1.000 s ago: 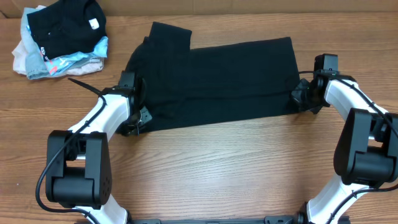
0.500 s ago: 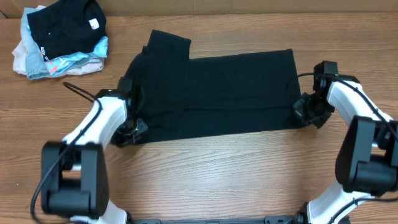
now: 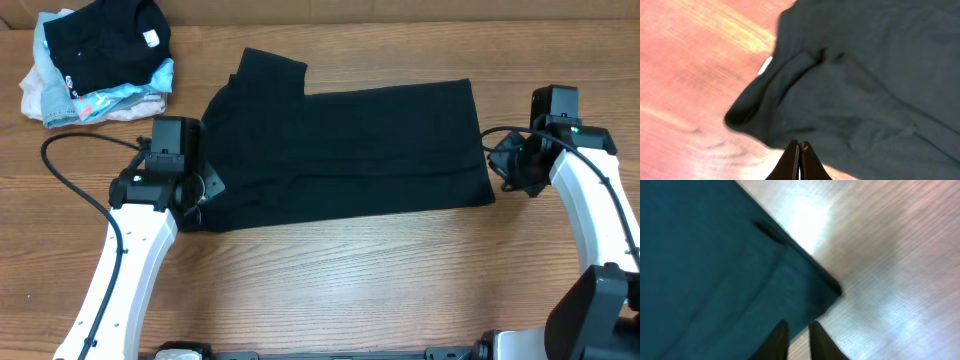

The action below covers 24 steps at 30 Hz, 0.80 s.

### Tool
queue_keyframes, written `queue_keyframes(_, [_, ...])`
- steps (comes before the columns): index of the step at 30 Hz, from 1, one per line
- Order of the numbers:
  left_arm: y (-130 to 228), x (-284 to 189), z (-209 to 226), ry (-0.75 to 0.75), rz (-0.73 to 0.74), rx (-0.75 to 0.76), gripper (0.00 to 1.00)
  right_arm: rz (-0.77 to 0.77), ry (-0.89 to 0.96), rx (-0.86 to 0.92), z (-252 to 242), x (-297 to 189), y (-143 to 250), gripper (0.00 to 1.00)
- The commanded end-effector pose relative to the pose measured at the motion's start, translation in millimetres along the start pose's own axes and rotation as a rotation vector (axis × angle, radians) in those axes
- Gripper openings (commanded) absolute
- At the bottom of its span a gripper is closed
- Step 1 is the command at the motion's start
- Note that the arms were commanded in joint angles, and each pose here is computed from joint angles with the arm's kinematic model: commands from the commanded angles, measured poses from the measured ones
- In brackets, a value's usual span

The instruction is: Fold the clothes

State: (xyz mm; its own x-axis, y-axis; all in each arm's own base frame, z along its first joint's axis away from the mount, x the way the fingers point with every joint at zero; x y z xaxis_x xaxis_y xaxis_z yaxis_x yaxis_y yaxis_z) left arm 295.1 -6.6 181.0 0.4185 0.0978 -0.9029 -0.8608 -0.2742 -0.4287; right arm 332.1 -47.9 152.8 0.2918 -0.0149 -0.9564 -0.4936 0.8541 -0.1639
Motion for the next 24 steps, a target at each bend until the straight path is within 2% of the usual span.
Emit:
queue_keyframes(1, [-0.5, 13.9, -9.2, 0.068, 0.035, 0.102, 0.04, 0.038, -0.068, -0.042, 12.0, 4.2, 2.9, 0.20])
queue_keyframes(3, [0.5, 27.3, -16.8, 0.107, 0.069, 0.109, 0.04, 0.040, -0.069, -0.043, 14.3, 11.1, 1.4, 0.17])
queue_keyframes(6, [3.6, 53.0, -23.8, 0.128, 0.128, 0.112, 0.04, 0.062, -0.051, -0.041, 14.3, 24.9, 1.9, 0.04])
queue_keyframes(15, [21.7, 121.5, -27.8, 0.096, 0.269, 0.117, 0.04, 0.145, 0.010, -0.055, 15.9, 76.4, 12.2, 0.04])
queue_keyframes(24, [48.0, 154.3, -22.8, 0.053, 0.400, 0.113, 0.04, 0.183, 0.072, -0.047, 8.1, 99.2, 22.7, 0.04])
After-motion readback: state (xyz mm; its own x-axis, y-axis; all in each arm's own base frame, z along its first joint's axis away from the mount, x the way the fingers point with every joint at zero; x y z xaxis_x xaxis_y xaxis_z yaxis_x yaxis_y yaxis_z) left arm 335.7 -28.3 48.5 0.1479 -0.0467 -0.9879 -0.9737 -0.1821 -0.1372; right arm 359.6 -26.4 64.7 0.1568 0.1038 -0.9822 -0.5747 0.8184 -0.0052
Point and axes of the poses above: each gripper's point midway between its finger pads, its own x axis out along the fingers, its own z axis along the line the jaws close on, y = z × x, the point moved 5 cm from there along -x, back along the fingers, and after that the axes turned 15 degrees about x, right-handed, at the moved point
